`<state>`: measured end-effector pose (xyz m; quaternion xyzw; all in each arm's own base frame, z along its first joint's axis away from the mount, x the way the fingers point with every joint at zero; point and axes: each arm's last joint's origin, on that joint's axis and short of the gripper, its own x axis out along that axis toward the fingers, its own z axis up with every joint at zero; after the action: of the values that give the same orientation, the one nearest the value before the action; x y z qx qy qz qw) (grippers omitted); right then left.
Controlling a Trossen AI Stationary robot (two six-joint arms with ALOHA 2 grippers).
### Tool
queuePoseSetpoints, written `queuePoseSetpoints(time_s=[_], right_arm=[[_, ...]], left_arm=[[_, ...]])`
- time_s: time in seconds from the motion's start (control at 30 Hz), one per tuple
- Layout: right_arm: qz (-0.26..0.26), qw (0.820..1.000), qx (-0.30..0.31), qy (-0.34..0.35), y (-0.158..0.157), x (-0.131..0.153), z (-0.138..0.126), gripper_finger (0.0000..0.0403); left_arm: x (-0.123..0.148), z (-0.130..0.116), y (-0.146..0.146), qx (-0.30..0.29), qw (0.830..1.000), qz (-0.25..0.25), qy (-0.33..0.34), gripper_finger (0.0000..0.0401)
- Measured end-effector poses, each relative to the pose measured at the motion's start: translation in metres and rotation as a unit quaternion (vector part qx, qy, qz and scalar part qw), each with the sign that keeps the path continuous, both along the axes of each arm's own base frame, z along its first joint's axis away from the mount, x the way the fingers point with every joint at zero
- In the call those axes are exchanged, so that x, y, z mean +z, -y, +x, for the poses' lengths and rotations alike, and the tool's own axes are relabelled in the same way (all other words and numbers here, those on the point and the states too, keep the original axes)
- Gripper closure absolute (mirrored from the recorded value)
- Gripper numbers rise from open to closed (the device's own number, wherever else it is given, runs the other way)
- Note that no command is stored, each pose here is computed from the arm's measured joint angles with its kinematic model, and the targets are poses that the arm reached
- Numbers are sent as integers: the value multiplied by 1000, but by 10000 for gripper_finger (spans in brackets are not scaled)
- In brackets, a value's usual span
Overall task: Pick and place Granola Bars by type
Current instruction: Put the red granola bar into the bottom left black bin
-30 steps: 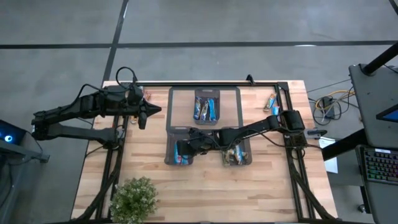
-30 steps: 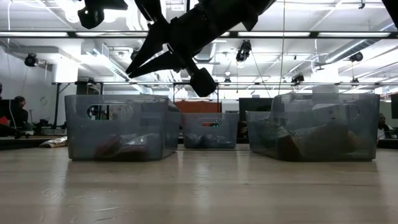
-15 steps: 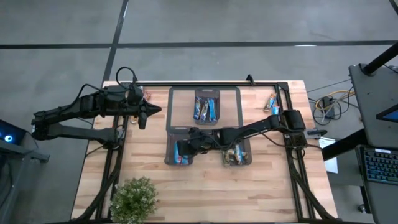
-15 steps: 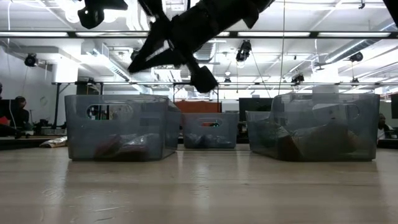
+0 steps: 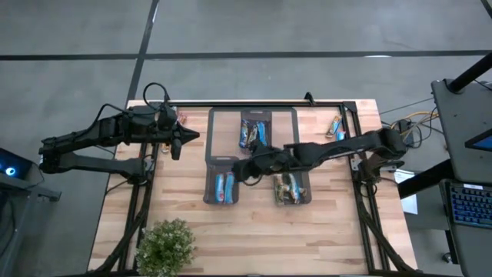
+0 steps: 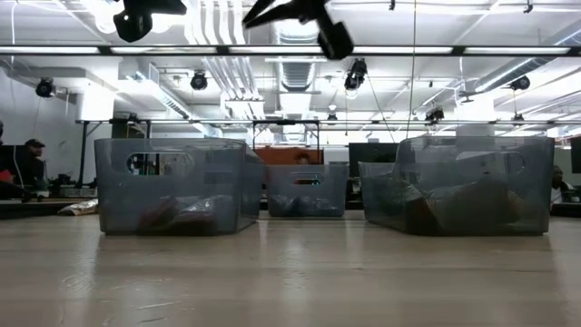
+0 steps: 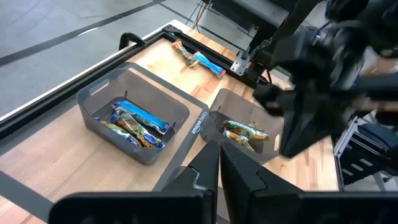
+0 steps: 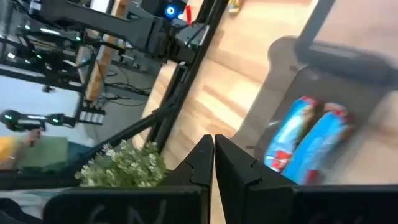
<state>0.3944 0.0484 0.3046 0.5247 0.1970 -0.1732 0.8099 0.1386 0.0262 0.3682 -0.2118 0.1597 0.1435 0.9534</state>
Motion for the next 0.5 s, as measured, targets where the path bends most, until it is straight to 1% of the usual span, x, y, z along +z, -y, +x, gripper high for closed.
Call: queuePoseSetpoints(time_s=[0.1,0.27,0.33,0.5], right_arm=[[-41,999,14,-2,3,19,-17,394],[-113,992,51,10,7,50,-45,394],[-143,988,59,5,9,59,-57,394],[-214,973,80,18,13,84,-85,394]], left_arm=[[0,0,0,0,1000,0,0,401],[0,0,0,0,1000,0,1,401],[0,0,0,0,1000,0,1,401],[0,0,0,0,1000,0,1,401]])
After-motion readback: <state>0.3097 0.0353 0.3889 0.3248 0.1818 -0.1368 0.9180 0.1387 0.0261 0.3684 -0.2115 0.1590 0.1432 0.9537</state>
